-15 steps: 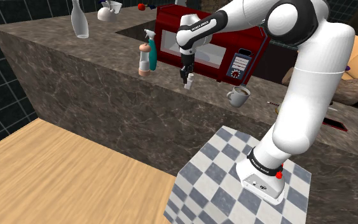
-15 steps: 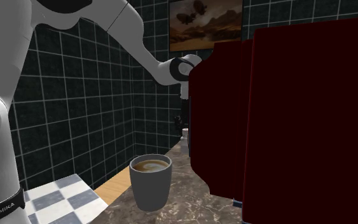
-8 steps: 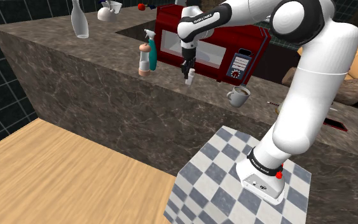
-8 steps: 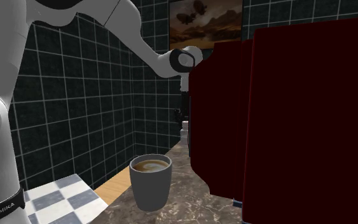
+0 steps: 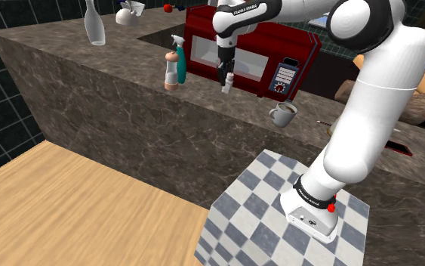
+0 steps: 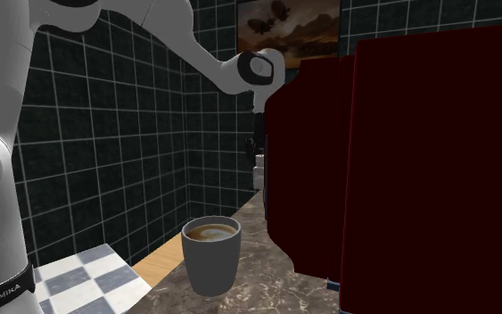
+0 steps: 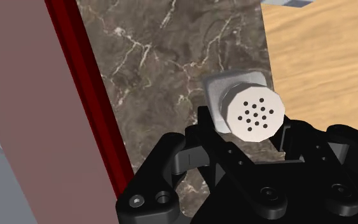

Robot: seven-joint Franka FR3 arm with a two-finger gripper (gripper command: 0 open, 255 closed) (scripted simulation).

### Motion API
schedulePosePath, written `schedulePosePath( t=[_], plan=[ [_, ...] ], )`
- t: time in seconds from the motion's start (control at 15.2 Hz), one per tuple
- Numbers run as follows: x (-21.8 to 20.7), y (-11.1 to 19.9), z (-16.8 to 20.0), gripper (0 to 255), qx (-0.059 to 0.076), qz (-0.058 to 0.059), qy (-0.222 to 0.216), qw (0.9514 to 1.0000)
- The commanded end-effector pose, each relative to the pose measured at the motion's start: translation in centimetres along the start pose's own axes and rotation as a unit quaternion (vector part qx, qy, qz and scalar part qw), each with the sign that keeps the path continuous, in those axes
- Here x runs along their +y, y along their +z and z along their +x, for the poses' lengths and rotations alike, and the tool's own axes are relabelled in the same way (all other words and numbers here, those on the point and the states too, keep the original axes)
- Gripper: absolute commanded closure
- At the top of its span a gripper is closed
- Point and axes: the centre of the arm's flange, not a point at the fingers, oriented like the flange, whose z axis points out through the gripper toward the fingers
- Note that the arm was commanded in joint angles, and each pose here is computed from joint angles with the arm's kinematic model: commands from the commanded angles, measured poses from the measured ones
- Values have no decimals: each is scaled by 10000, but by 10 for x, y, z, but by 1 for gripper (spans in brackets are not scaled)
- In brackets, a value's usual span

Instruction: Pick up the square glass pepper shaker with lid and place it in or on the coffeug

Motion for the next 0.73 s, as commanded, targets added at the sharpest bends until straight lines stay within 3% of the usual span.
schedulePosePath(
  t=[0.0, 0.66],
  plan=[
    [0, -11, -3, 255, -2, 1, 0, 10000],
    [2, -63, -13, 255, -2, 1, 0, 10000]
  ],
)
